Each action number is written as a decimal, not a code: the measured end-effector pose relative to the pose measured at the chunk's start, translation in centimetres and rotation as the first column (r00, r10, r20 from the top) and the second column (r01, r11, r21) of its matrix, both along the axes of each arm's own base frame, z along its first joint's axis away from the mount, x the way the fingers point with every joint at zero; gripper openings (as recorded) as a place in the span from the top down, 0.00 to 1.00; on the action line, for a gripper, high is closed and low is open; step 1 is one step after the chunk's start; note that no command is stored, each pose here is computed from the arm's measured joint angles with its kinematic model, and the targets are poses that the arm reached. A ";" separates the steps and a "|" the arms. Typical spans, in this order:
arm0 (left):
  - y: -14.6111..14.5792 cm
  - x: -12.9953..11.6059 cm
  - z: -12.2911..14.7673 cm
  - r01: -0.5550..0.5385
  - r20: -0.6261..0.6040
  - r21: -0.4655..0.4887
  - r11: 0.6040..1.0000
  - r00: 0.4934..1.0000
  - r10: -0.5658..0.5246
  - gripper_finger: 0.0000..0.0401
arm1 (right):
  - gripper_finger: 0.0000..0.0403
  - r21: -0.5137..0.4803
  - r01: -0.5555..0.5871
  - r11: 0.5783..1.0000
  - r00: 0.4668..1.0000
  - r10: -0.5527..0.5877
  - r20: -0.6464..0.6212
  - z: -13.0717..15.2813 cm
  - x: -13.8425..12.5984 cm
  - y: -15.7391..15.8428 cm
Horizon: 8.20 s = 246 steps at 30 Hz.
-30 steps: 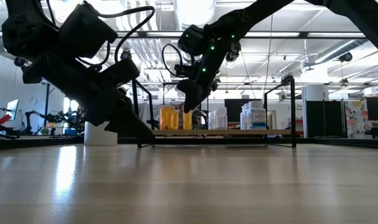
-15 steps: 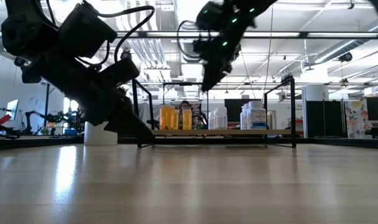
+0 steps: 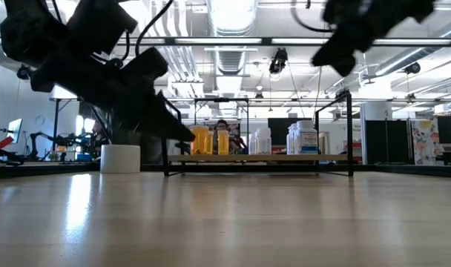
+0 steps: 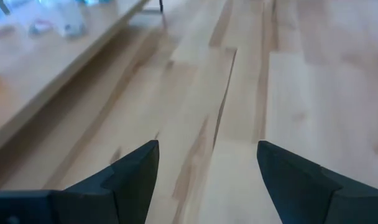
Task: Pick and place medicine bottles onto shelf by color
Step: Return to Home Position
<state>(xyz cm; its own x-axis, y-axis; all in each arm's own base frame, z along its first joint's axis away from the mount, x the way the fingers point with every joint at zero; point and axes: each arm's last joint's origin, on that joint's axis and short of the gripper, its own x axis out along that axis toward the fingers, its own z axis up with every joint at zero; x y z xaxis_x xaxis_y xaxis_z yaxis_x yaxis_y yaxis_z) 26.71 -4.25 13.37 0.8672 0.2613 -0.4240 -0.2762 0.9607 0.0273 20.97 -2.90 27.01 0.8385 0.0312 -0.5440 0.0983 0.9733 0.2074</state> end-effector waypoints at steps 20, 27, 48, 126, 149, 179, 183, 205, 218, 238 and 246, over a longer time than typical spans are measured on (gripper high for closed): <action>1.5 0.7 5.0 0.117 0.397 -0.143 0.983 0.916 -0.051 0.38 | 0.98 -0.047 -0.090 0.995 0.841 0.101 0.531 -4.9 -11.1 2.3; 3.4 -2.3 7.0 0.064 0.430 -0.104 0.992 0.903 -0.013 0.57 | 0.98 -0.035 -0.145 0.989 0.801 0.138 0.583 -7.3 -11.8 2.5; 7.3 -13.6 4.8 -0.024 0.611 -0.154 0.988 0.783 0.114 1.00 | 0.98 -0.127 -0.142 0.982 0.781 0.190 0.595 -9.7 -11.4 2.5; 6.6 -15.3 0.2 0.053 0.125 -0.061 0.997 0.991 -0.045 1.00 | 0.98 -0.084 0.098 0.992 0.830 -0.035 0.557 -10.2 -11.2 1.7; 6.3 -15.3 0.4 0.054 0.165 -0.131 0.990 0.986 -0.032 1.00 | 0.98 -0.084 0.098 0.992 0.830 -0.035 0.557 -10.2 -11.2 1.7; 4.2 -16.9 3.2 0.181 0.424 0.087 0.980 0.883 -0.201 1.00 | 0.98 -0.084 0.098 0.992 0.831 -0.035 0.555 -10.2 -11.2 1.7; 4.2 -16.9 3.6 0.176 0.458 0.083 0.981 0.867 -0.194 1.00 | 0.98 -0.084 0.098 0.992 0.831 -0.035 0.555 -10.2 -11.2 1.7; 4.2 -16.7 4.2 0.177 0.509 0.090 0.980 0.837 -0.198 1.00 | 0.98 -0.084 0.097 0.992 0.831 -0.035 0.555 -10.2 -11.2 1.7; 4.2 -16.7 4.2 0.177 0.509 0.090 0.980 0.838 -0.198 1.00 | 0.98 -0.084 0.098 0.992 0.831 -0.035 0.555 -10.2 -11.2 1.7; 4.2 -16.7 4.2 0.178 0.509 0.090 0.980 0.838 -0.199 1.00 | 0.98 -0.192 -0.009 0.981 0.814 0.119 0.568 -10.1 -11.3 2.8; 4.2 -16.7 4.2 0.178 0.509 0.090 0.980 0.838 -0.199 1.00 | 0.98 -0.186 -0.036 0.982 0.813 0.137 0.566 -10.1 -11.2 3.1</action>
